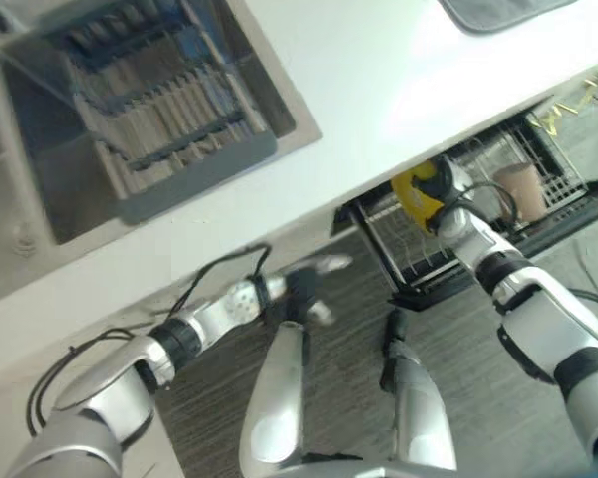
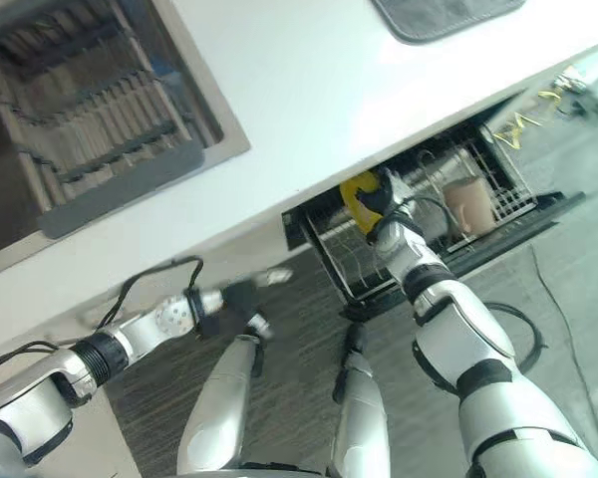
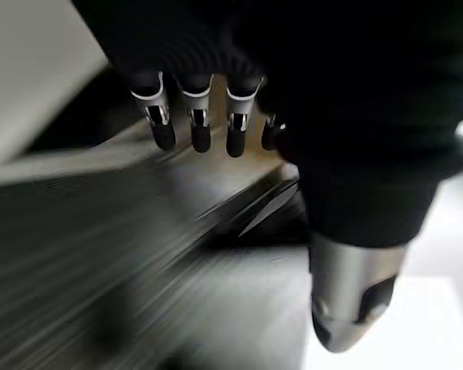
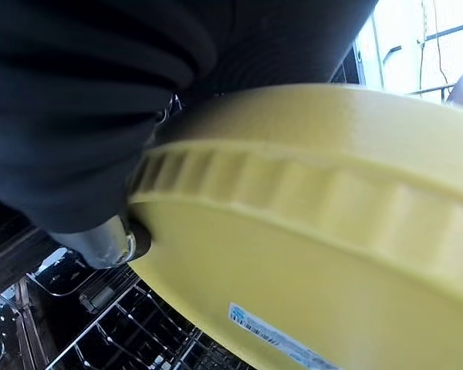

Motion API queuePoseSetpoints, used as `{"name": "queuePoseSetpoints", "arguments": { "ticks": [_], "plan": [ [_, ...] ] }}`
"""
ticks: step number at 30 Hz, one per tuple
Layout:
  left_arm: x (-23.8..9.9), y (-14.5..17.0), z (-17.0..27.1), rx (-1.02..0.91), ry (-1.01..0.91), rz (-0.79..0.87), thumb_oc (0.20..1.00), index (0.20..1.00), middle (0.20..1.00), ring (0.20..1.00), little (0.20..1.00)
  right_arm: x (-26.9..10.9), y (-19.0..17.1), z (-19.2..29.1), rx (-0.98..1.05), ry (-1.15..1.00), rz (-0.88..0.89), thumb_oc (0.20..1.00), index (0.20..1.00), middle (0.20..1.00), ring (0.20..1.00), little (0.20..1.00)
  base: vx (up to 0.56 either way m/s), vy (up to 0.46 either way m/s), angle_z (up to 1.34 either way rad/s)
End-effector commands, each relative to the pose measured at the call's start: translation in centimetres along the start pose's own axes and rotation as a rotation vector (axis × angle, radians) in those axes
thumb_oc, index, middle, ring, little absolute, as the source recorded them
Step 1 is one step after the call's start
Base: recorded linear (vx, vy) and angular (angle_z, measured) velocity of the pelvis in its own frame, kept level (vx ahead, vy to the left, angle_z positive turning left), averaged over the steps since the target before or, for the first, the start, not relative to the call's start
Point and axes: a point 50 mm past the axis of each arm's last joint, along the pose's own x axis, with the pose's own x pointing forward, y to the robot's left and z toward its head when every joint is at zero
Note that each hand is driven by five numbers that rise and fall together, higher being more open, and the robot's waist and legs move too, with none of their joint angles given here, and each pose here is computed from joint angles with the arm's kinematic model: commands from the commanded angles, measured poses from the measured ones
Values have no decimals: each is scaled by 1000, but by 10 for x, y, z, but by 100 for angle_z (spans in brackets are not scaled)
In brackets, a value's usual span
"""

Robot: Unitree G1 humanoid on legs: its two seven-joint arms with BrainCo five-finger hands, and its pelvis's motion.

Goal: Place the dishes in the dishwasher.

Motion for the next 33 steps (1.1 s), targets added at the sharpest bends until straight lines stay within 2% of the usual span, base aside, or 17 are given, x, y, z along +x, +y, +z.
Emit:
{"name": "queuePoseSetpoints", "arguments": {
  "ticks": [1,7,12,17,21,24,28,33],
  "plan": [
    [3,0,14,52,-44,103,1000,1000,1000,1000,1000,25,-67,19,-12,-56,-181,200,200,200,200,200,-5,75,-10],
    [7,12,1,150,97,117,1000,1000,1000,1000,1000,25,-69,22,-44,-65,-188,200,200,200,200,200,-8,105,-6],
    [3,7,-9,24,145,220,1000,1000,1000,1000,1000,26,-75,21,-55,-63,-199,200,200,200,200,200,-19,6,-2],
    [-3,10,-34,-225,316,456,1000,1000,1000,1000,1000,26,-75,25,-93,-65,-209,200,200,200,200,200,-13,0,3],
    [-19,-12,-62,-509,490,594,1000,1000,1000,1000,1000,26,-80,34,-291,-148,-251,200,200,200,200,200,3,69,-2],
    [-40,-34,-83,-768,611,705,1000,1000,1000,1000,1000,25,-95,31,-525,-195,-323,200,200,200,200,200,27,-17,-7],
    [-51,-40,-90,-809,625,728,1000,1000,1000,1000,1000,23,-110,31,-780,-272,-412,200,200,200,200,200,4,-24,11],
    [-64,-46,-97,-817,650,739,1000,1000,1000,1000,1000,21,-112,32,-933,-365,-387,200,200,200,200,200,-2,-40,2]
  ]
}}
